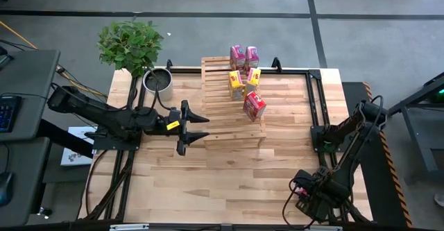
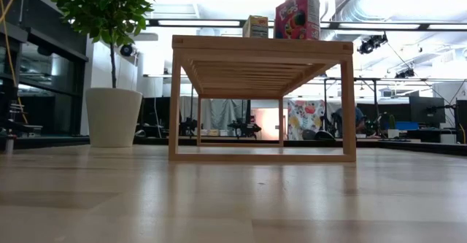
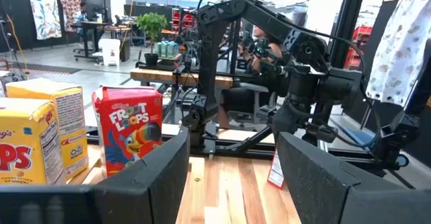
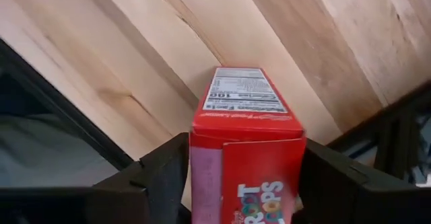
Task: Stack cereal on shelf
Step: Put the red cereal box on the shelf aligned with other red cereal box
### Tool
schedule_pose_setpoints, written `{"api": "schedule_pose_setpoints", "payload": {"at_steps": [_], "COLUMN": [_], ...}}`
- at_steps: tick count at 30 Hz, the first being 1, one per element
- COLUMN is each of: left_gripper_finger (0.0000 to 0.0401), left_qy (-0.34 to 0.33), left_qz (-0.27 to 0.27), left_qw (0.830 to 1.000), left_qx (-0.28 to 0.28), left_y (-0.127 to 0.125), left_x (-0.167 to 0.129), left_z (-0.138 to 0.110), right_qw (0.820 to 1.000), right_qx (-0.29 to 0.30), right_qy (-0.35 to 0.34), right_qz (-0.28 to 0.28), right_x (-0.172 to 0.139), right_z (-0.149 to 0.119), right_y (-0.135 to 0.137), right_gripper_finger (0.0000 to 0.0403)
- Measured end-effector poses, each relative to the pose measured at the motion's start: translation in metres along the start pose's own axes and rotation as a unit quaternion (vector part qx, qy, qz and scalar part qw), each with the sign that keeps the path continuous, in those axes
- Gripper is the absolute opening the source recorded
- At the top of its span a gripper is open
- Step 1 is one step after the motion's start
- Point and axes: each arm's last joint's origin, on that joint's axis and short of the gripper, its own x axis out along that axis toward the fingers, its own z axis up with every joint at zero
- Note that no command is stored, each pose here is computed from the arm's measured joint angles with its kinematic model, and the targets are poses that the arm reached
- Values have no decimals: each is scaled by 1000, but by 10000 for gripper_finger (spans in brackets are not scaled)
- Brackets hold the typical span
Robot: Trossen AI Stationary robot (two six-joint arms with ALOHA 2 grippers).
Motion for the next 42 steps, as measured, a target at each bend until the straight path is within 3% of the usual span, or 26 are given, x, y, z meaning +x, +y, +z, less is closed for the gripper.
{"api": "schedule_pose_setpoints", "payload": {"at_steps": [11,16,20,24,31,38,42], "left_gripper_finger": [215,215,215,215,211,209,209], "left_qy": [-3,-4,2,6,-11,-141,-162], "left_qz": [38,62,84,122,149,141,123], "left_qw": [999,998,996,992,988,980,979], "left_qx": [15,15,18,30,38,28,9], "left_y": [2,5,7,10,7,6,5], "left_x": [-1,-6,-9,-11,-14,-31,-36], "left_z": [1,4,5,5,5,-13,-19], "right_qw": [990,961,935,916,915,917,919], "right_qx": [-82,-160,-192,-229,-226,-237,-239], "right_qy": [-93,-188,-265,-311,-333,-319,-313], "right_qz": [72,123,138,113,29,19,10], "right_x": [-34,-84,-129,-156,-180,-185,-184], "right_z": [11,35,70,113,182,217,224], "right_y": [16,31,33,24,-16,-40,-47], "right_gripper_finger": [147,142,141,140,140,140,140]}}
